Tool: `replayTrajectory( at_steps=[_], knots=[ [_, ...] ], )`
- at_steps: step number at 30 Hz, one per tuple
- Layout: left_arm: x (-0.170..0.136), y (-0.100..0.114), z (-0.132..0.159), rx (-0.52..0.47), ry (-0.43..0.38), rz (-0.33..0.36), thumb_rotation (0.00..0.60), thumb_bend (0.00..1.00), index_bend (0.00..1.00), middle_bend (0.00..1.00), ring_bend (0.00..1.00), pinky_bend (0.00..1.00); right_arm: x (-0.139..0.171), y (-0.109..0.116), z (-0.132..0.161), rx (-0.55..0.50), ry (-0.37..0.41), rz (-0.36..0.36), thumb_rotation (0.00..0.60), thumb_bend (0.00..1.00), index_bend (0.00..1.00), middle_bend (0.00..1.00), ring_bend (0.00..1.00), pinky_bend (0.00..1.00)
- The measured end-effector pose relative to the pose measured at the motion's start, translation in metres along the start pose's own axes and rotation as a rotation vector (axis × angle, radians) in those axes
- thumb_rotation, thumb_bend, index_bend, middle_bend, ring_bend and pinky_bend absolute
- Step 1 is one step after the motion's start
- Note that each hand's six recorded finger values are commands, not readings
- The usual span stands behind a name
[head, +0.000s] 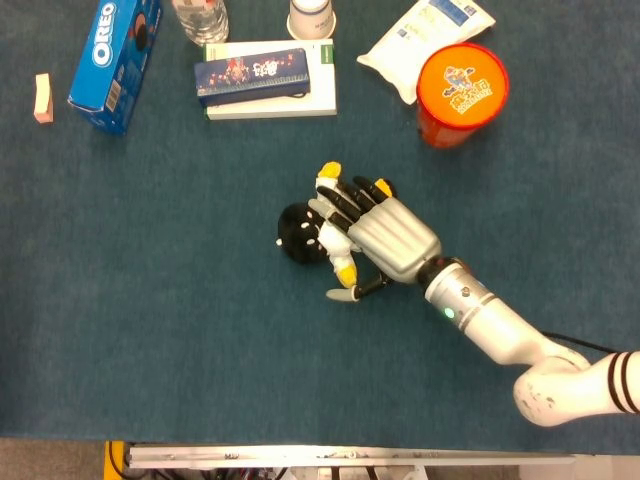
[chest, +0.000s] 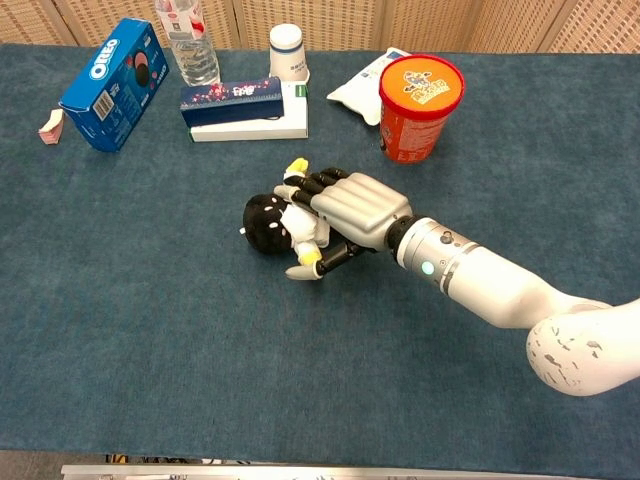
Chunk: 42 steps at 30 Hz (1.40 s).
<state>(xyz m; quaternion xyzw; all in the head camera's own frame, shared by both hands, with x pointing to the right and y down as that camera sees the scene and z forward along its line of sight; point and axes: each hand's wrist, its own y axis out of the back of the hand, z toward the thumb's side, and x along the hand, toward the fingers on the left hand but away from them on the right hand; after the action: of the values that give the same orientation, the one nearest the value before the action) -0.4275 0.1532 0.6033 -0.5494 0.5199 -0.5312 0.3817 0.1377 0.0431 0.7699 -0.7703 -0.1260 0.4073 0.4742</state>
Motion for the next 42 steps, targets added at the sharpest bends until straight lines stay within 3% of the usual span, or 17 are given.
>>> replayTrajectory(
  at_steps=[7, 15, 23, 35, 42],
  knots=[
    [0.0, 0.0, 0.001, -0.001, 0.0, 0.001, 0.6, 0.25, 0.0, 0.0, 0.0, 0.02, -0.004, 0.014, 0.006, -0.046, 0.013, -0.032, 0.123, 0.0, 0.0, 0.0, 0.0, 0.0],
    [-0.002, 0.0, -0.003, 0.004, 0.012, -0.002, 0.6, 0.25, 0.0, 0.0, 0.0, 0.02, -0.014, 0.0, 0.02, -0.066, 0.031, 0.016, 0.123, 0.0, 0.0, 0.0, 0.0, 0.0],
    [-0.002, -0.003, -0.004, 0.003, 0.011, -0.012, 0.6, 0.25, 0.0, 0.0, 0.0, 0.02, -0.001, -0.013, 0.015, -0.076, 0.031, 0.055, 0.121, 0.0, 0.0, 0.0, 0.0, 0.0],
    [-0.001, -0.005, 0.0, 0.003, 0.003, -0.015, 0.6, 0.25, 0.0, 0.0, 0.0, 0.02, 0.013, 0.015, 0.017, -0.093, 0.064, -0.021, 0.123, 0.0, 0.0, 0.0, 0.0, 0.0],
    [-0.001, -0.005, -0.003, 0.006, 0.011, -0.017, 0.6, 0.25, 0.0, 0.0, 0.0, 0.02, -0.003, 0.009, 0.02, -0.048, 0.053, -0.01, 0.123, 0.0, 0.0, 0.0, 0.0, 0.0]
  ],
)
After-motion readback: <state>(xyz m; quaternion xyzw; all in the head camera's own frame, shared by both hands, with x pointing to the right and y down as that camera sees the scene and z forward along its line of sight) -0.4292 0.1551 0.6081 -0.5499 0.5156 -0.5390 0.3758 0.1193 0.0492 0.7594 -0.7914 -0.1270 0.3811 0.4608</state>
